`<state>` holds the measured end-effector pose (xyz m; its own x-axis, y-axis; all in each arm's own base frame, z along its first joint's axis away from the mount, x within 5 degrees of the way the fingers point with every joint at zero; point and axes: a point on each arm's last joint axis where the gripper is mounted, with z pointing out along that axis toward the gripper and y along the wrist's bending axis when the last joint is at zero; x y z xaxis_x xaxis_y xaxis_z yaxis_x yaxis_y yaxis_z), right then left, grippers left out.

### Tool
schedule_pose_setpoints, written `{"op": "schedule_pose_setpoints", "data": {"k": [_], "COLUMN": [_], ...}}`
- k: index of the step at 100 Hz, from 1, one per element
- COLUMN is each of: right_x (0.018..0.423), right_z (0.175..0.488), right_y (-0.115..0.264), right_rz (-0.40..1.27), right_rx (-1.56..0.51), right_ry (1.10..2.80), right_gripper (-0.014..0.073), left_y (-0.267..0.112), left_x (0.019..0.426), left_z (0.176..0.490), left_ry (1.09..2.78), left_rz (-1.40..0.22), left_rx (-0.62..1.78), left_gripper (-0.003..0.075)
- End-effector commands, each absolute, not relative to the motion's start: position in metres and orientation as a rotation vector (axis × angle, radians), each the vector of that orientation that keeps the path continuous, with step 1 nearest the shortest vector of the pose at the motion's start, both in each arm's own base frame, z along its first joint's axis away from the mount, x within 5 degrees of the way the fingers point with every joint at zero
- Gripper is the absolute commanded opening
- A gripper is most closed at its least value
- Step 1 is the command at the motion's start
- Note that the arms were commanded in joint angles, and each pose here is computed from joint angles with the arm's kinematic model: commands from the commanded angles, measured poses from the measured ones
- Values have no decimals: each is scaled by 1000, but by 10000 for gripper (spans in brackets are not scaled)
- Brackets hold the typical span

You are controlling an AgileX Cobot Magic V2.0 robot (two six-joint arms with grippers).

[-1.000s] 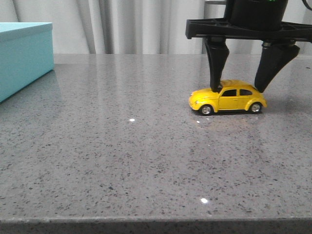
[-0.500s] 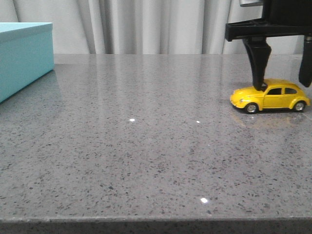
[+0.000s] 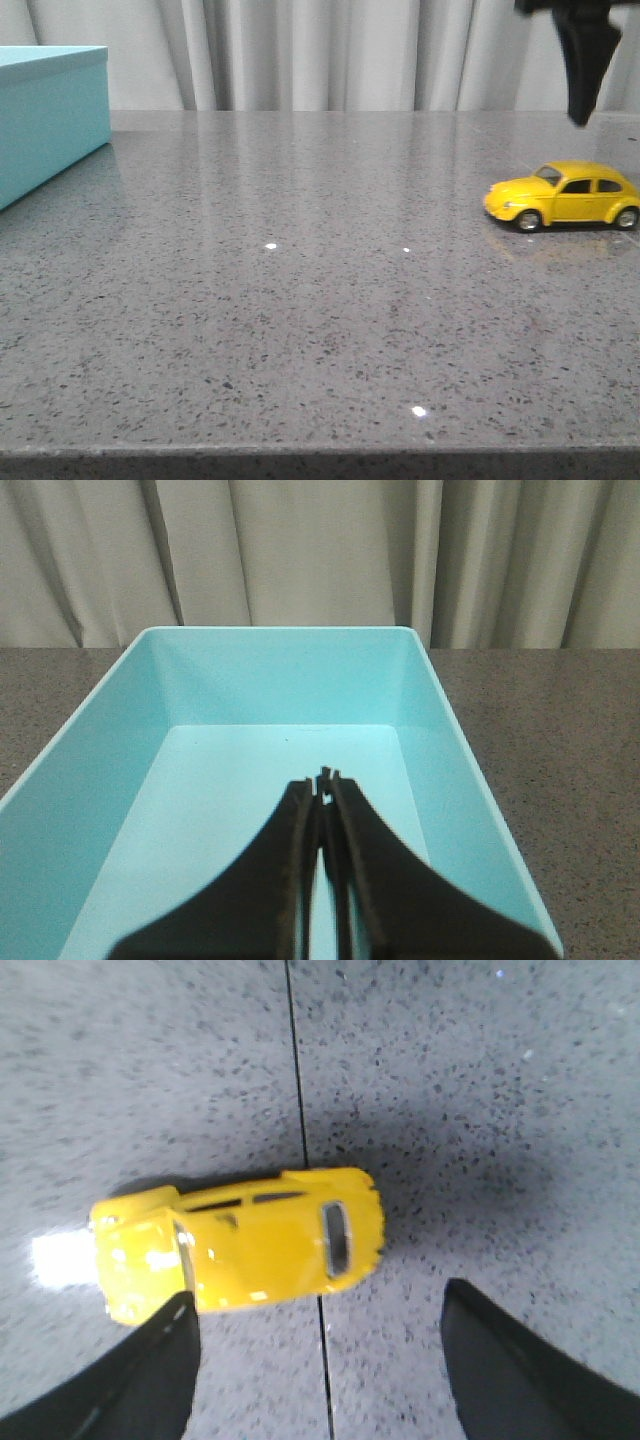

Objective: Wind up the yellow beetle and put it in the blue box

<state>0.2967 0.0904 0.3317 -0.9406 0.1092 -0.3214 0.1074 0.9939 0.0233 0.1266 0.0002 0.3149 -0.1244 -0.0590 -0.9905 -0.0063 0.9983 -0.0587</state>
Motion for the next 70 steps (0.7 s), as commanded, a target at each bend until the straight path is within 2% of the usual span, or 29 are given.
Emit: {"op": "schedule_pose_setpoints", "data": {"k": [1, 31, 70], "right_x": [275, 252, 229], "right_z": [368, 401, 418], "right_y": [84, 80, 75], "right_rz": [56, 197, 259], "right_rx": [128, 116, 30], "right_ry": [2704, 2529, 2339], "right_gripper": [509, 509, 509], "left_y": [0, 0, -3], "left_x": [128, 128, 128], "left_z": [334, 333, 337], "left_ry": [1586, 1594, 1598], "left_rz": [-58, -58, -74], "left_rx": [-57, -57, -41], "left_gripper": [-19, -19, -19]}}
